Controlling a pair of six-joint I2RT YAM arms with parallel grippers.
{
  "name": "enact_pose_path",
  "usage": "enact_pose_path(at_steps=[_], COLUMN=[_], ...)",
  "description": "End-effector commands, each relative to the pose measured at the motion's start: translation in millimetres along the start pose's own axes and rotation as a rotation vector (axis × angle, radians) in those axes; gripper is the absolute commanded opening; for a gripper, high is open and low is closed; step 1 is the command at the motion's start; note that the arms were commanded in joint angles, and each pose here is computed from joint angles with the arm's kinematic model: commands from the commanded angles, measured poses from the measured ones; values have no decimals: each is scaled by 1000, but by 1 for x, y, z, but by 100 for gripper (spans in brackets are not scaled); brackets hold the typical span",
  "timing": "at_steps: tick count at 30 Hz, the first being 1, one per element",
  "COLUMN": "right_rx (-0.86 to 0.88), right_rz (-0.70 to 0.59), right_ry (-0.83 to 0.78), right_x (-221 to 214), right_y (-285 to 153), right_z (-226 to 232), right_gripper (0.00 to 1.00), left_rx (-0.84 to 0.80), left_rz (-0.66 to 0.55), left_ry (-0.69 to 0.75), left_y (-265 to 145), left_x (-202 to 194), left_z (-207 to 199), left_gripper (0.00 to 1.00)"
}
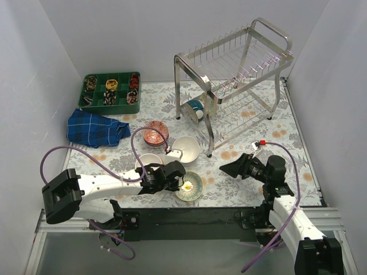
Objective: Unload the bowls from the dish rack
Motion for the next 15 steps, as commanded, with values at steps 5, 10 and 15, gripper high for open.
enact_pose_path(at_steps=[5,10,15], right_rx=[-5,-37,-96], right_rz=[-74,-112,-149], right_ry=[-133,-183,-236], right_x=[29,51,81], right_y=[3,9,18], right_z=[11,16,17], right_gripper=[86,86,87], left_rx=[25,16,6], left_rz=[17,13,-47], left_ry=[-46,-59,-69], left_y=[0,-12,-31], left_x=[3,6,22], left_z=[10,11,11], left_gripper=[22,49,69])
Point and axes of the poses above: each gripper's point midway between its finger pads, its own y axis out along the fingers, its own z axis along the line the jaws close on, x = y × z, the point moved 7 cm from there along -y, back along the fingers, and after that the axes turned 2 degrees about y, right-handed, at the moved point
